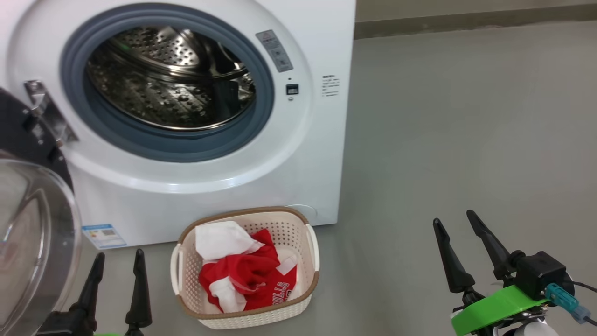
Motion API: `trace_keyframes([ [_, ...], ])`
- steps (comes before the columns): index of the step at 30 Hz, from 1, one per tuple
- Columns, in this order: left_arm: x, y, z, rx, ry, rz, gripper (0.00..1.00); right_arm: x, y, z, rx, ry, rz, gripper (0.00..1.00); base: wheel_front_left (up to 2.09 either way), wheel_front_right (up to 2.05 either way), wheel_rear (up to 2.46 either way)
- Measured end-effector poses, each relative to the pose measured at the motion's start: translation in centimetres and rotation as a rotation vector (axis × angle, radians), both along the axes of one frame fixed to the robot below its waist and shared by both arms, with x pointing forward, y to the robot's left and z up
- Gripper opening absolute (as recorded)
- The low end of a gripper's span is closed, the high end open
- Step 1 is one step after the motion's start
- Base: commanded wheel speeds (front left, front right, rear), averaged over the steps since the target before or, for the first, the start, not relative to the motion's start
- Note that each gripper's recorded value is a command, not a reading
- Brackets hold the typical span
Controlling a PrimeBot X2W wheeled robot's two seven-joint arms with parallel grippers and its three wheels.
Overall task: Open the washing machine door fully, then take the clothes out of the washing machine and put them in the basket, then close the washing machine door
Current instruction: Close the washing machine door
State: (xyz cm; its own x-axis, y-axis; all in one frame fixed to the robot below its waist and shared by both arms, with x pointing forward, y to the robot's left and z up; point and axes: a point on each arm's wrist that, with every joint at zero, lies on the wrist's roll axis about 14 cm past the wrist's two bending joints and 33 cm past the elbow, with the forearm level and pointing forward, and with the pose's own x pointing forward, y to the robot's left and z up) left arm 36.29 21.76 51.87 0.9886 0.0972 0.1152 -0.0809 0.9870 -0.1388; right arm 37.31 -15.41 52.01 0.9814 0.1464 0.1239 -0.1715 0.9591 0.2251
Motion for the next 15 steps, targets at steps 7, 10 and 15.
trace_keyframes([
  [7, -1.5, 1.8, 0.5, 0.003, -0.017, 0.062, 1.00, 0.7, 2.8, 0.1, 0.001, -0.003, 0.081, 1.00, 0.00, 0.00, 0.00],
  [10, -2.6, 2.6, 0.3, 0.003, -0.011, 0.088, 1.00, 1.0, 4.0, 0.2, 0.000, -0.005, 0.117, 1.00, 0.00, 0.00, 0.00],
  [15, -4.1, 4.2, 0.7, 0.004, -0.023, 0.143, 1.00, 1.4, 6.5, 0.3, 0.007, -0.005, 0.186, 1.00, 0.00, 0.00, 0.00],
])
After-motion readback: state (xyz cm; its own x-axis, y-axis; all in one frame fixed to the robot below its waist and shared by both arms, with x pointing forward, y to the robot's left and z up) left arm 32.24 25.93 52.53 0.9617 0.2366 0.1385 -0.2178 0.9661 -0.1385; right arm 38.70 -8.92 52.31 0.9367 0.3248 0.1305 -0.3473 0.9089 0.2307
